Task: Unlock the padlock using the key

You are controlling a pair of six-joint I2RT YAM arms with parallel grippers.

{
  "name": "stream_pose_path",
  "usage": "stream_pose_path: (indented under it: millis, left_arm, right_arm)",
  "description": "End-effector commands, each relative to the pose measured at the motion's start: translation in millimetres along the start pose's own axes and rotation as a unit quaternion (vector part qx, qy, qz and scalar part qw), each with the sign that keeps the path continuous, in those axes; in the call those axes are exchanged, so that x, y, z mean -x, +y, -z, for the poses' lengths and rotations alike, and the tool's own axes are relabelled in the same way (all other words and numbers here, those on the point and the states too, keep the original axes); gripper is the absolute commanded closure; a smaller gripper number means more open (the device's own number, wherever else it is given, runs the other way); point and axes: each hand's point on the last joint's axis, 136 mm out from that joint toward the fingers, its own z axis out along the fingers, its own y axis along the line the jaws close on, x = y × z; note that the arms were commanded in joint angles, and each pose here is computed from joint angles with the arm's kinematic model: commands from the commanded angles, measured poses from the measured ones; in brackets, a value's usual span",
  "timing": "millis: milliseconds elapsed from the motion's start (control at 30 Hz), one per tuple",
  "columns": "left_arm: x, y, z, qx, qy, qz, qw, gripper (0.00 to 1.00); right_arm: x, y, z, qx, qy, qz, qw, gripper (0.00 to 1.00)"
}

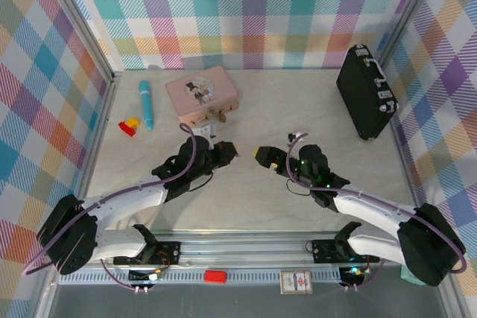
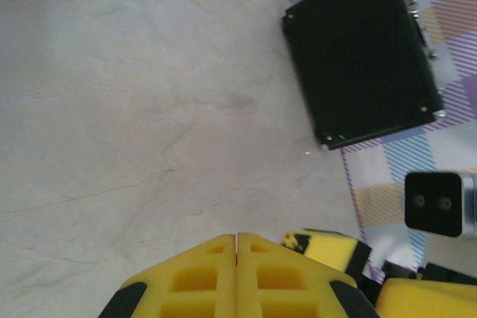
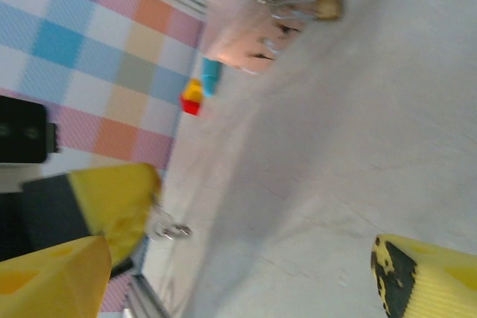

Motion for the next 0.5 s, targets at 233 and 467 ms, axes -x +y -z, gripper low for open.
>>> stream_pose_path:
  millis: [233,467]
  left_arm:
    - [22,-75,6,-0.134,-0.049,0.049,0.989,1.00]
    - [27,-85,6,-0.146,-0.059,0.053,0.986,1.00]
  right_arm:
    - [45,59,-7,0.207,-0.028,-0.044,0.977,0.14]
    - [47,77,-14,0.274,-0.001,-0.062,0.960,0.27]
